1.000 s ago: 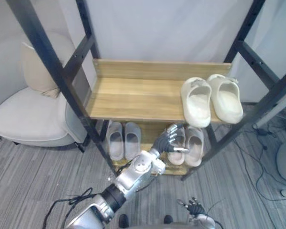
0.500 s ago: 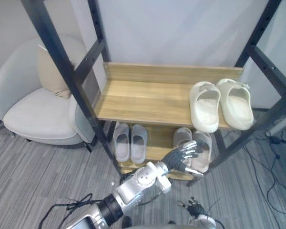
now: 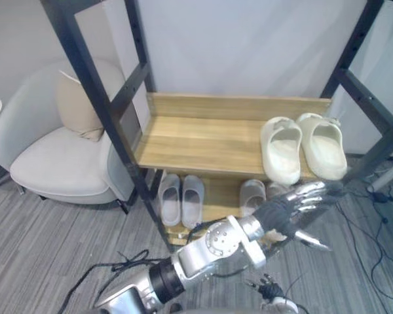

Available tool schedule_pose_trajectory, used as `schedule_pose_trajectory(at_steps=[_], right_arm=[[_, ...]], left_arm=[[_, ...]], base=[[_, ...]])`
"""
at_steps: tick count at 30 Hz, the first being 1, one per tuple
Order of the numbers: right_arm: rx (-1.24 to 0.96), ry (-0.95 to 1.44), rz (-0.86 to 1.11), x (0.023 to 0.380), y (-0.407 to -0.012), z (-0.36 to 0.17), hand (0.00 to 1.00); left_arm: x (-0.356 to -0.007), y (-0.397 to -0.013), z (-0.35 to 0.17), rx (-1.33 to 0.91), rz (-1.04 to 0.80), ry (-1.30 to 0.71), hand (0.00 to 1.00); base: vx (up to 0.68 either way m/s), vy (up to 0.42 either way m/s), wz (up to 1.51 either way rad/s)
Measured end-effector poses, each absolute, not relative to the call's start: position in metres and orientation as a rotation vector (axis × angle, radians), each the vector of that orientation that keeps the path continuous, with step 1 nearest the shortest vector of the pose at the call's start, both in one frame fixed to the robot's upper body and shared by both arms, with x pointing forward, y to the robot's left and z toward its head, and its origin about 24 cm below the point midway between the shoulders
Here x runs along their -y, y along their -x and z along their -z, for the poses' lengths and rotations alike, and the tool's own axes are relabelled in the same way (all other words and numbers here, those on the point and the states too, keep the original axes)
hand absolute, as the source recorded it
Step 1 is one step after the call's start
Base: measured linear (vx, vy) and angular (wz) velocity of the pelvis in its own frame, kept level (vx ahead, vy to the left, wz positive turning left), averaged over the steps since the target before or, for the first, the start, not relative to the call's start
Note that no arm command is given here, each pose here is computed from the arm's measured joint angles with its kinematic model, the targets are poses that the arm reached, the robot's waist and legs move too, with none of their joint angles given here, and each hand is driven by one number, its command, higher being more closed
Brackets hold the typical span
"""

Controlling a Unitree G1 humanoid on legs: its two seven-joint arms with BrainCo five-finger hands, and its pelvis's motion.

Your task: Organize the slippers on the shoe rack

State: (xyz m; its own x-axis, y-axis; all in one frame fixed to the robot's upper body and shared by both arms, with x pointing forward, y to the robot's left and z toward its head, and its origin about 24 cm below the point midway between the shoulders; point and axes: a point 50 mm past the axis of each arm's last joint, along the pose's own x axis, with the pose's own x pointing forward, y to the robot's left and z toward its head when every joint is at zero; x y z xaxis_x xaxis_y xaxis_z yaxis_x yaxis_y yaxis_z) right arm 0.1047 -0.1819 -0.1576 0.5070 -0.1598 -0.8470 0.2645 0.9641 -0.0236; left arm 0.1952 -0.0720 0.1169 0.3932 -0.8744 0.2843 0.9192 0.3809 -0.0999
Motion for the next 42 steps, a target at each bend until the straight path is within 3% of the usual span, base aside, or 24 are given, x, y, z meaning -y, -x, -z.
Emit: schedule_pose_trajectory(at_steps=[14,28,42], right_arm=[[-0.991,-0.129,0.302,0.186,-0.107,0.156,0.0],[-0.94,-0.158,0.315,0.183,-0.122,0.151,0.0],[-0.934,-0.167,0.334,0.186,-0.122,0.15,0.0]], left_arm=[[0.06,-0.23,-0.062,0.018,0.949,0.079,0.0],[0.045,-0.261,-0.078,0.074,0.799,0.063,0.0],[0.042,-0.269,-0.087,0.111,0.771,0.052,0.0]], base=[[-0.01,-0.012,-0.08],[0.02,-0.013,-0.02],[-0.04,-0.005,-0.06]])
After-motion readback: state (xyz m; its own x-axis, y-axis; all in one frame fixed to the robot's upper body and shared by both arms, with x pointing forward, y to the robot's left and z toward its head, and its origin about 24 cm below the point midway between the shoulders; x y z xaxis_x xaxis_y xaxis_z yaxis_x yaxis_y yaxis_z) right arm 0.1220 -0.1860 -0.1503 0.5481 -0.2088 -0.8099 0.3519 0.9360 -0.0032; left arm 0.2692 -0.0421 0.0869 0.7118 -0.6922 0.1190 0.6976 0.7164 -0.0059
